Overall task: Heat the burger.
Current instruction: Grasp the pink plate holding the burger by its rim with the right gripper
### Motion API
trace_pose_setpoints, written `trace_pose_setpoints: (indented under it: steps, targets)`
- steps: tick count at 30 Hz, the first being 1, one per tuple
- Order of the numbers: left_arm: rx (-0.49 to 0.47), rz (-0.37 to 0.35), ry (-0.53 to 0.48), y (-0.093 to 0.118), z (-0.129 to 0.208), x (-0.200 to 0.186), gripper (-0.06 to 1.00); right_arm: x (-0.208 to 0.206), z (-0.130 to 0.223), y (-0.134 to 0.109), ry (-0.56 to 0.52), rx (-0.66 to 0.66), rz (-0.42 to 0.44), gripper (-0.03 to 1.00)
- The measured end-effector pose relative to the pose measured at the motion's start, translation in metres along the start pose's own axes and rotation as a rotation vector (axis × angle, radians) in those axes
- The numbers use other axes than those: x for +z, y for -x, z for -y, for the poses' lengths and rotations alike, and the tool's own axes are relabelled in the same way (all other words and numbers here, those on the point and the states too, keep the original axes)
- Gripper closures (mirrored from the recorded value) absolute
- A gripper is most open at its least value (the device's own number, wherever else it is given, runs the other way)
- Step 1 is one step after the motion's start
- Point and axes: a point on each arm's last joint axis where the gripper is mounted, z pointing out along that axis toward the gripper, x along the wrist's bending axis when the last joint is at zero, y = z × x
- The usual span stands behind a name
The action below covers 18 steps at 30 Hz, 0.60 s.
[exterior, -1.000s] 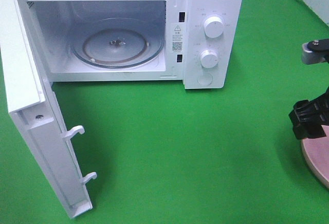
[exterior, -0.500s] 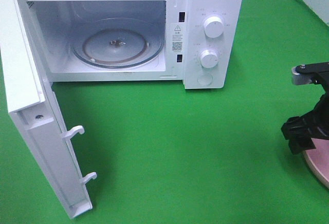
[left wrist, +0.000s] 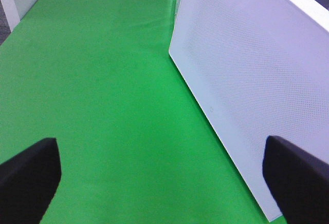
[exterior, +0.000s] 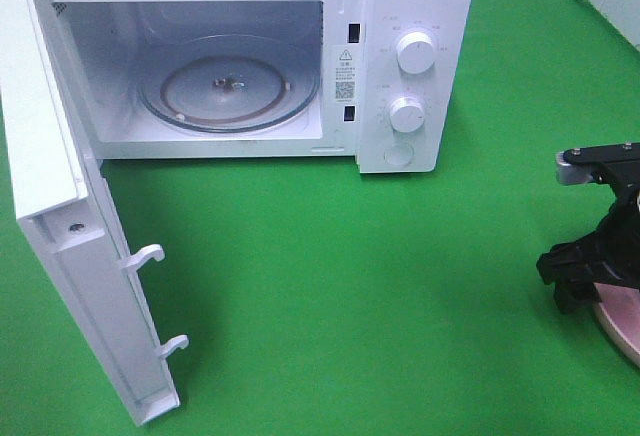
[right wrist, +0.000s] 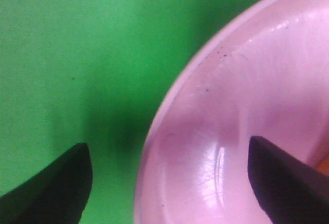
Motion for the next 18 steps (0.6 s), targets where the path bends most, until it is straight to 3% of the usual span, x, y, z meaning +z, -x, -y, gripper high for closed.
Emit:
trace_pose_setpoints:
  steps: [18]
  targets:
    - [0.0,0.0,0.0,0.0,0.0,0.0,-0.05,0.012,-0.0004,-0.0022,-0.022,-0.006,-0.007,0.2]
